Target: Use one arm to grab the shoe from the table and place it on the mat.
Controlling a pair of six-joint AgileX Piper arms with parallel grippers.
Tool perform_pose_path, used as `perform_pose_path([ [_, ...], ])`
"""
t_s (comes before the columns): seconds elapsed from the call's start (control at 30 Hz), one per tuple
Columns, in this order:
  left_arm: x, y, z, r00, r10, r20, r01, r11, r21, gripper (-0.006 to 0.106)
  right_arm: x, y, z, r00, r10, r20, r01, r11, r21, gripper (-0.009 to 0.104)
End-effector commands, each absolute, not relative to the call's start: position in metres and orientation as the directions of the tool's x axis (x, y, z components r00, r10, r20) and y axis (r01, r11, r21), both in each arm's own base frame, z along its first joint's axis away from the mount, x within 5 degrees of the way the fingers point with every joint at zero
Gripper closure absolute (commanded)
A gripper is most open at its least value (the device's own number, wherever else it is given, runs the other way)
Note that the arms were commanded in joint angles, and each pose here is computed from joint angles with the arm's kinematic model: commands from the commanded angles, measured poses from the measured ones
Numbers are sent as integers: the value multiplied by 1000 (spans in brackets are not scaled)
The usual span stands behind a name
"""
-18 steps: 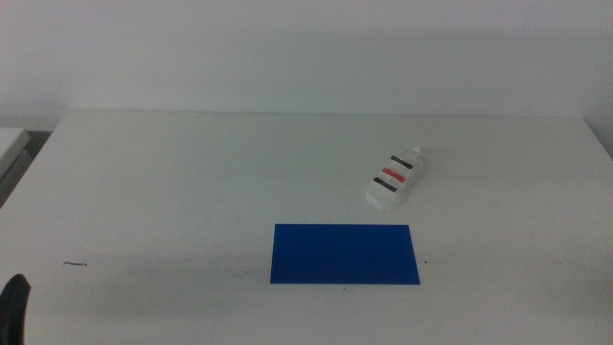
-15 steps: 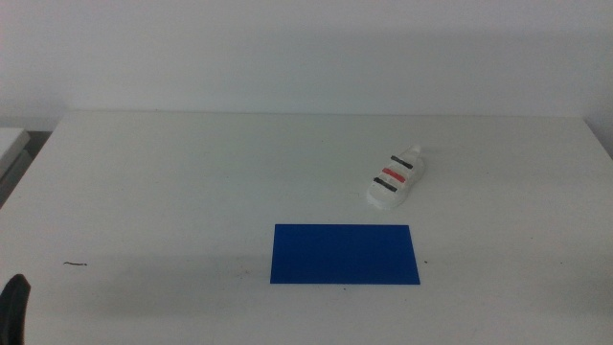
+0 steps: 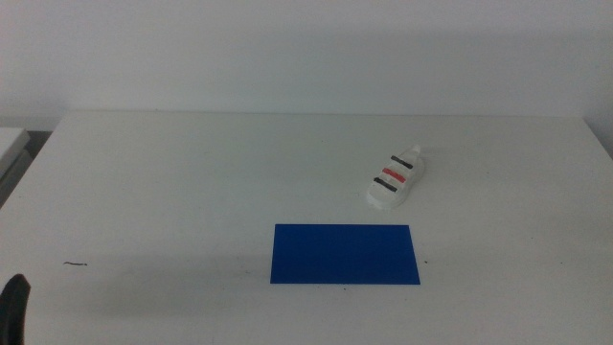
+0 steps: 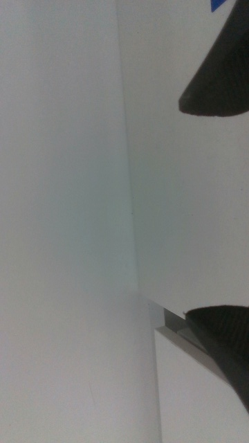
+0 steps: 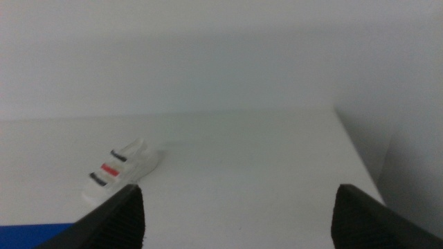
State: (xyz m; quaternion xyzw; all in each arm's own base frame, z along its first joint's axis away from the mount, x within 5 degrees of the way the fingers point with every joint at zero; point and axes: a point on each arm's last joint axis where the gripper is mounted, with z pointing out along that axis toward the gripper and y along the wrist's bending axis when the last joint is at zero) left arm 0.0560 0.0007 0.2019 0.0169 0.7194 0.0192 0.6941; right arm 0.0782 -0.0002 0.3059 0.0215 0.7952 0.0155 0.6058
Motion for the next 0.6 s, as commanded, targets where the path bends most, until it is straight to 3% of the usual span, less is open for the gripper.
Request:
perform_pose_path([
  [0.0, 56, 1, 203, -28, 46, -999, -1, 999, 46, 7, 94, 1, 328, -377, 78, -923, 21, 997, 75, 3],
  [0.1, 56, 1, 203, -28, 46, -999, -1, 999, 46, 7, 129, 2, 352, -444, 95, -891, 29, 995, 92, 3],
  [0.23, 56, 1, 203, -28, 46, -999, -1, 999, 46, 7, 175, 16, 362, -626, 204, -753, 52, 974, 221, 3],
  [0.3, 56, 1, 203, -28, 46, -999, -1, 999, 46, 7, 198, 29, 361, -690, 220, -689, 54, 966, 254, 3],
  [0.37, 56, 1, 203, -28, 46, -999, -1, 999, 46, 7, 220, 44, 363, -714, 193, -673, 29, 969, 247, 3],
  [0.57, 56, 1, 203, -28, 46, -999, -1, 999, 46, 7, 300, 85, 344, -706, 438, -556, 292, 896, 334, 3],
])
